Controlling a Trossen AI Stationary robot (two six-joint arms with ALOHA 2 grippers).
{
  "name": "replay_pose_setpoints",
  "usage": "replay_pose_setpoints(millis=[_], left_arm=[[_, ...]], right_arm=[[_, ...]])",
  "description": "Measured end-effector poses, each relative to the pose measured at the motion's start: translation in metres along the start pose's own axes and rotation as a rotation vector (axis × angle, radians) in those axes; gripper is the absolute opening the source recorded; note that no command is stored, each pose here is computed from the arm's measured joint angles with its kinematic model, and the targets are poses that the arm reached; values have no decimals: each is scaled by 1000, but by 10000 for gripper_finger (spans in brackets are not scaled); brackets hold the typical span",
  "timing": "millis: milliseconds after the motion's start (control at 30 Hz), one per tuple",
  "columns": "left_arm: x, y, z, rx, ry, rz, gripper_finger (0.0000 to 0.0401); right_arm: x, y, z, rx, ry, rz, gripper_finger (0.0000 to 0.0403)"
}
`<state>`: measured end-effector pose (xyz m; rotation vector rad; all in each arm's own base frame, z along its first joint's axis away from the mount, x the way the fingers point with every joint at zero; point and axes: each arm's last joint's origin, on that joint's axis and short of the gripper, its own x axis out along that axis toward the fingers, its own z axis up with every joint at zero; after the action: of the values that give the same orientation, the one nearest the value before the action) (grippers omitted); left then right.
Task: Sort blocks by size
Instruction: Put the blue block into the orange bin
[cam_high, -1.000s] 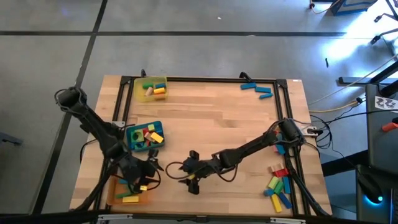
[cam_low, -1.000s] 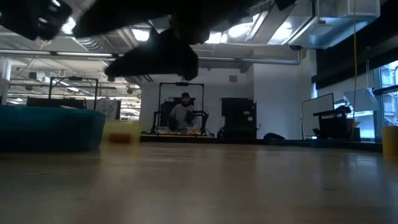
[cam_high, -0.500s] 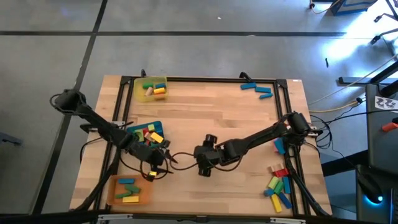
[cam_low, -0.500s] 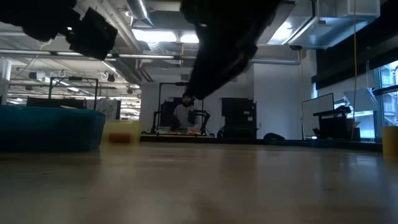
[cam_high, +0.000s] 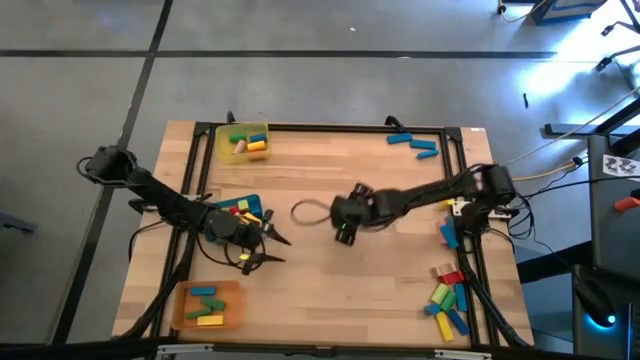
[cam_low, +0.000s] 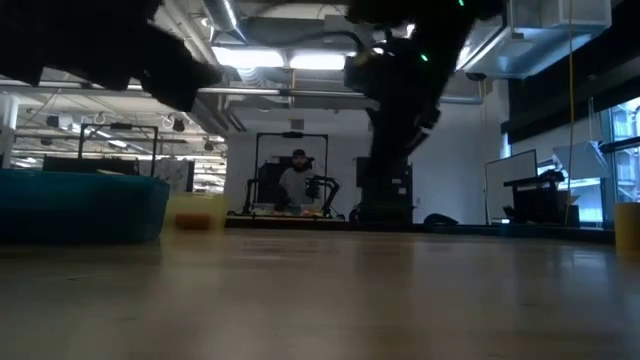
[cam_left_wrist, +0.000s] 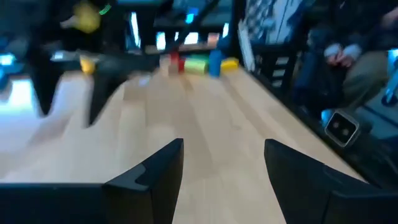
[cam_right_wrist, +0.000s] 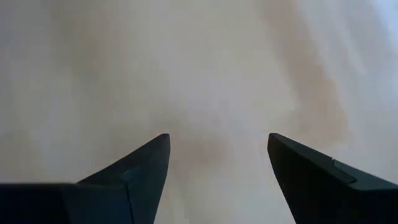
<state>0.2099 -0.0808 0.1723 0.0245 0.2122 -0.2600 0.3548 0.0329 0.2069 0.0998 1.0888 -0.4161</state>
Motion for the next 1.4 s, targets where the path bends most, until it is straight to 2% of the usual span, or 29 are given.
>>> replay_pose_setpoints(millis=[167, 400, 467, 700, 867, 1033, 1300, 1400], left_arm=[[-4, 5, -4, 32, -41, 39, 208], [-4, 21, -3, 89, -44, 138, 208], [-3, 27, -2, 110, -43, 166, 208], [-4, 48, 0, 158, -53, 265, 208], [-6, 59, 0, 170, -43, 315, 208], [-7, 67, 0, 185, -38, 350, 208], [-8, 71, 2, 178, -58, 371, 208], [-8, 71, 2, 177, -58, 370, 208]], right_arm=[[-3, -65, -13, 157, -19, -98, 271], [0, -156, -30, 500, 71, -303, 271], [2, -174, -32, 568, 83, -344, 271], [4, -224, -41, 687, 115, -474, 271], [6, -259, -61, 778, 195, -526, 261], [14, -282, -88, 878, 262, -505, 195], [21, -301, -112, 939, 272, -544, 32], [22, -306, -116, 946, 269, -543, 8]])
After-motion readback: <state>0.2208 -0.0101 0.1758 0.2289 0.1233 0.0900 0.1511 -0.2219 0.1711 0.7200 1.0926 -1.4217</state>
